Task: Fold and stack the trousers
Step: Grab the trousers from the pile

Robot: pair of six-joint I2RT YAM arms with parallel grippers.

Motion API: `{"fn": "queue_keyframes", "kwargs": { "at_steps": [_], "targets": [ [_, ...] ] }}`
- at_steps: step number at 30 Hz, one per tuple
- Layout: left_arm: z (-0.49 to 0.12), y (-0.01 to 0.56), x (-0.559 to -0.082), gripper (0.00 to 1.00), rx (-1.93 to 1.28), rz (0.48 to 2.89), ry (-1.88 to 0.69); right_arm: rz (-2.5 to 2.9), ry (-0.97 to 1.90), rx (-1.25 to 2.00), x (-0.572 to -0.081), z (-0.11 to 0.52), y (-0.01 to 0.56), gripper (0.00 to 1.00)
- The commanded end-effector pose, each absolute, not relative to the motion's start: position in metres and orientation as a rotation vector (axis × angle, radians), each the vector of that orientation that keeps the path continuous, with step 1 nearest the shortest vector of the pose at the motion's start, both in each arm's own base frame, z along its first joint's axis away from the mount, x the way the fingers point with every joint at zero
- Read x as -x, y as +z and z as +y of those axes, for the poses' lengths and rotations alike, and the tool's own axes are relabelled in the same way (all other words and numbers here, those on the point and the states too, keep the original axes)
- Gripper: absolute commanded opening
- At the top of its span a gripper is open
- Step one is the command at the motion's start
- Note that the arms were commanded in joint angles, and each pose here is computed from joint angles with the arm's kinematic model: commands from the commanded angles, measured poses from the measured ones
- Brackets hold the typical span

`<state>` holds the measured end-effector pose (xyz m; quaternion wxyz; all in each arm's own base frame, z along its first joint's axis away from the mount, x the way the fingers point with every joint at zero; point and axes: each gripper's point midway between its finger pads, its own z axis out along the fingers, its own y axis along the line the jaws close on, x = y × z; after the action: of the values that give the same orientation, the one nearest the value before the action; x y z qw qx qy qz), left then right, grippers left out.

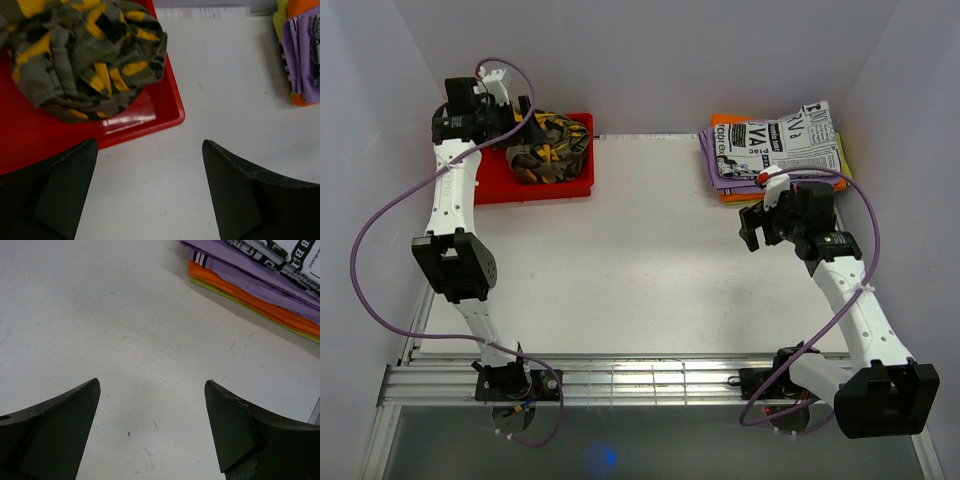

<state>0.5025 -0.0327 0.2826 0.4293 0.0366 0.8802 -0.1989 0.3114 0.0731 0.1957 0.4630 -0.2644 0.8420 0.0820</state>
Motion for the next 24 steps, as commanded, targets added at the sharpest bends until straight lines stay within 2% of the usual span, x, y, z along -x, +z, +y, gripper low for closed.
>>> {"fn": "queue_keyframes", "kwargs": {
  "at_steps": [1, 6, 7, 9, 17, 24],
  "targets": [
    [-0.002, 0.297, -0.535, 0.95, -0.126, 2.110, -0.285, 1.975, 0.175, 0.655, -0.331, 0.075, 0.228, 0.90],
    [0.028, 0.297, -0.578, 0.98, -0.135, 2.011, -0.092, 1.975, 0.164, 0.655, -0.338, 0.074, 0.230, 0.90],
    [0.029, 0.281, -0.587, 0.98, -0.145, 2.032, -0.102, 1.979, 0.162, 0.658, -0.339, 0.074, 0.229, 0.90],
    [0.029, 0.282, -0.598, 0.98, -0.189, 2.004, -0.147, 1.981, 0.144, 0.660, -0.342, 0.071, 0.228, 0.90],
    [0.021, 0.210, -0.618, 0.98, -0.251, 2.082, -0.268, 1.995, 0.105, 0.674, -0.353, 0.067, 0.223, 0.90],
    [0.035, 0.125, -0.641, 0.98, -0.206, 2.179, -0.219, 2.004, 0.092, 0.674, -0.359, 0.066, 0.224, 0.90]
  ]
}}
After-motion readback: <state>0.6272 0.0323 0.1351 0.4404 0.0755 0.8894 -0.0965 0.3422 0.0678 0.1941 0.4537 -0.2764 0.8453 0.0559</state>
